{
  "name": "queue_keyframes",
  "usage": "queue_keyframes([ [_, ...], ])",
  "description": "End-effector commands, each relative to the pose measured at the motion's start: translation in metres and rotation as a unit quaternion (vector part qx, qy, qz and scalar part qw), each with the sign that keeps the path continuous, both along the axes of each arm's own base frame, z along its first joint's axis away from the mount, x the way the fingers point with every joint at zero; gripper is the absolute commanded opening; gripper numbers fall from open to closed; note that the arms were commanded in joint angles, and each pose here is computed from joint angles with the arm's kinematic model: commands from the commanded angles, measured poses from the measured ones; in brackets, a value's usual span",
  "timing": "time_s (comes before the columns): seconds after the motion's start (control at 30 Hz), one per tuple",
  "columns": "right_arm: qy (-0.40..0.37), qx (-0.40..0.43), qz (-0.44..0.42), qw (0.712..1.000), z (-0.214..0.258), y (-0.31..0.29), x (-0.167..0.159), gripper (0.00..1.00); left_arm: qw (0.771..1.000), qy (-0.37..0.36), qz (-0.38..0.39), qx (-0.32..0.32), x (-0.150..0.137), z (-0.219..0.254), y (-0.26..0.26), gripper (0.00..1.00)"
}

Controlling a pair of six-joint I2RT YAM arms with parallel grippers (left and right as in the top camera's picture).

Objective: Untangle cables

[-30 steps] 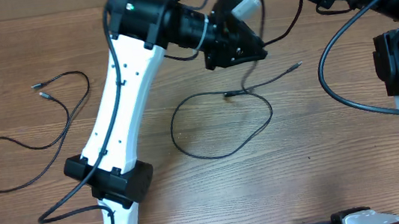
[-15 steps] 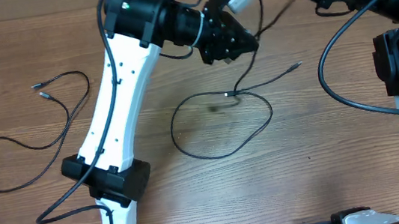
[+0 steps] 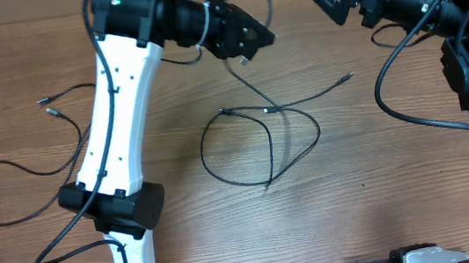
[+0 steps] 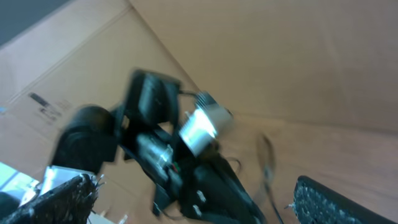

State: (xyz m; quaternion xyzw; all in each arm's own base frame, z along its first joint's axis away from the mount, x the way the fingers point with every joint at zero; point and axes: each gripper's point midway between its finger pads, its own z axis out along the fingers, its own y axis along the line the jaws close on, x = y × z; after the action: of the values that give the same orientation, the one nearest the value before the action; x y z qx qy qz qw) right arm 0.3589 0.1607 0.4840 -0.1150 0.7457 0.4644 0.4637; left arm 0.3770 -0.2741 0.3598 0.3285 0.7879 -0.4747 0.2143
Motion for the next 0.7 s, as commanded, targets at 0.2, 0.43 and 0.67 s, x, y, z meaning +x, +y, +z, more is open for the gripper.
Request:
queue_keyframes([
  [0.2,0.056,-0.118,-0.088,0.987,-0.06,-0.038,0.011,1.0,0.99,0.109,0.005,-0.094,-0.003,0.026,0.025,0.04],
  [0.43,0.114,-0.203,-0.029,0.972,-0.125,-0.037,-0.001,1.0,0.947,0.233,-0.055,-0.215,-0.016,0.085,0.031,0.04],
  [0.67,0.124,-0.224,0.096,0.962,-0.166,-0.004,-0.013,1.0,0.911,0.364,-0.02,-0.191,-0.015,0.126,0.028,0.04],
])
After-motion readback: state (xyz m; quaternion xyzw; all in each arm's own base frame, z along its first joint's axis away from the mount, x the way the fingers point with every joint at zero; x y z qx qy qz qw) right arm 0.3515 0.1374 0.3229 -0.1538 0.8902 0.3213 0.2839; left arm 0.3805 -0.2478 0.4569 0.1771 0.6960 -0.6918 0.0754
